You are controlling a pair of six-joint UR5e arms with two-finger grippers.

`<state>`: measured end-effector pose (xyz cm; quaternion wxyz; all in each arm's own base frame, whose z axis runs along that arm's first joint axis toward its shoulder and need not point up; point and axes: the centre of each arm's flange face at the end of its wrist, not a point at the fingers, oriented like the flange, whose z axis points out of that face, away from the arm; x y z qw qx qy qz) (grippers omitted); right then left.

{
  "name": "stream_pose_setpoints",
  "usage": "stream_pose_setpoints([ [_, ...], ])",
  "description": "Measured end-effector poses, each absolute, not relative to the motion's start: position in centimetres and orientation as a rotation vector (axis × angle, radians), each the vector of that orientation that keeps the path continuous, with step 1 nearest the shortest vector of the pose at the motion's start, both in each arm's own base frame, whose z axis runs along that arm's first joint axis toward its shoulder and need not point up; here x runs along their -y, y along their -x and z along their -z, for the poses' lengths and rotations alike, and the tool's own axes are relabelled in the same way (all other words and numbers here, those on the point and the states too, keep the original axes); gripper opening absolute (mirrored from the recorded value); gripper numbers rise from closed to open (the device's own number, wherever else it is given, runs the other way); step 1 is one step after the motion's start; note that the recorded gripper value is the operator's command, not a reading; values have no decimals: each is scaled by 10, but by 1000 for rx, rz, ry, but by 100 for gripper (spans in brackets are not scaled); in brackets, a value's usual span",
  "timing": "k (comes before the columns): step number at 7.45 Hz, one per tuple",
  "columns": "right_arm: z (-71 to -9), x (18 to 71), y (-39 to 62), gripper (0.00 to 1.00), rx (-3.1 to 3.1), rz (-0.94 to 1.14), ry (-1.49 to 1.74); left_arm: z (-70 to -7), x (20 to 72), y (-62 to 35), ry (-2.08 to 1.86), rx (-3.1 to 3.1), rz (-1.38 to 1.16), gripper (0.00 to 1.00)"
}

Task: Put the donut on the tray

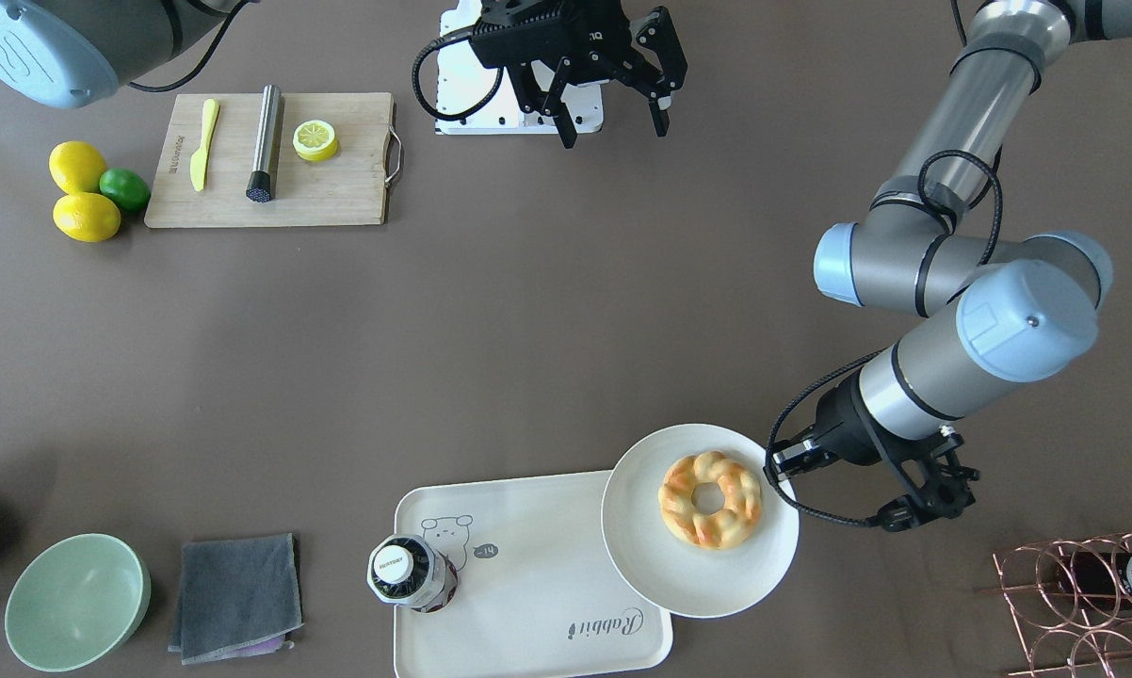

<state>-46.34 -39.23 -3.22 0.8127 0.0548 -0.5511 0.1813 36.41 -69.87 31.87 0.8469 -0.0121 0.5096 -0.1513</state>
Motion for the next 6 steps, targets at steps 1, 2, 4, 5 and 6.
stream_pose_setpoints([
  [1, 25, 395, 464, 99, 1159, -361, -131, -307, 709, -386, 14, -1050, 349, 0],
  [2, 8, 405, 462, 99, 1125, -321, -146, -298, 716, -404, 0, -1030, 374, 0],
  [4, -58, 454, 430, 99, 1032, -225, -147, -271, 718, -437, -22, -1013, 420, 0],
  [5, -103, 482, 405, 99, 976, -180, -146, -260, 716, -452, -31, -1008, 441, 0],
  [6, -153, 507, 374, 99, 911, -124, -154, -252, 714, -464, -41, -1003, 456, 0],
])
